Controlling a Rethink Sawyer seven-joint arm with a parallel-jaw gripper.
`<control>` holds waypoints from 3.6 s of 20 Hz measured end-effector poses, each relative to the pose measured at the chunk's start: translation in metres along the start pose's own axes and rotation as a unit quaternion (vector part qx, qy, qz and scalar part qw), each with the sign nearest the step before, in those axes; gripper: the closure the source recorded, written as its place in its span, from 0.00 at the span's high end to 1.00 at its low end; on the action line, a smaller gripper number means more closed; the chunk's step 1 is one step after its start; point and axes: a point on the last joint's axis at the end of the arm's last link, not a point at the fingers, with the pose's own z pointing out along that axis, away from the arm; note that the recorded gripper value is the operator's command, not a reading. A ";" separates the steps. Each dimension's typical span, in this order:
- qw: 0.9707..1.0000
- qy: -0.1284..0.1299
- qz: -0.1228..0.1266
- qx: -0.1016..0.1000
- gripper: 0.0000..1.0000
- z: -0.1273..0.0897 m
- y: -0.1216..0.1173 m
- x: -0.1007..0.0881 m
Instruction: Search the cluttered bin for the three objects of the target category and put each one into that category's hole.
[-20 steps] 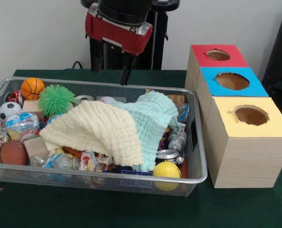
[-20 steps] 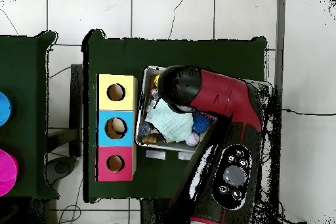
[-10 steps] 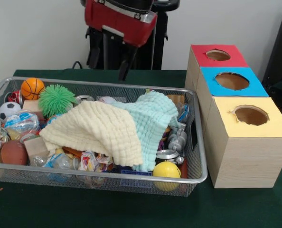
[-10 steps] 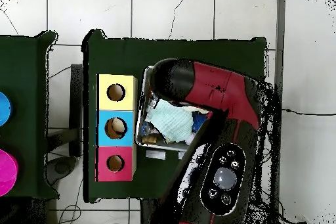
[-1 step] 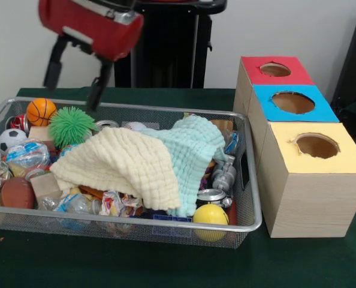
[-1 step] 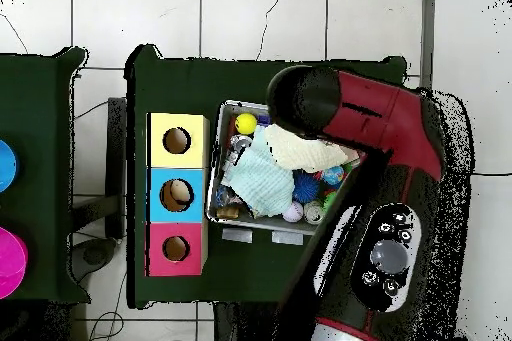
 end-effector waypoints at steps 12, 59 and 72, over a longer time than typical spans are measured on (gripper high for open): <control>0.999 -0.048 0.006 0.019 1.00 0.093 -0.029 -0.005; 0.996 0.017 -0.009 0.088 1.00 0.076 -0.042 0.013; 0.994 0.059 0.001 0.091 1.00 0.102 -0.057 0.041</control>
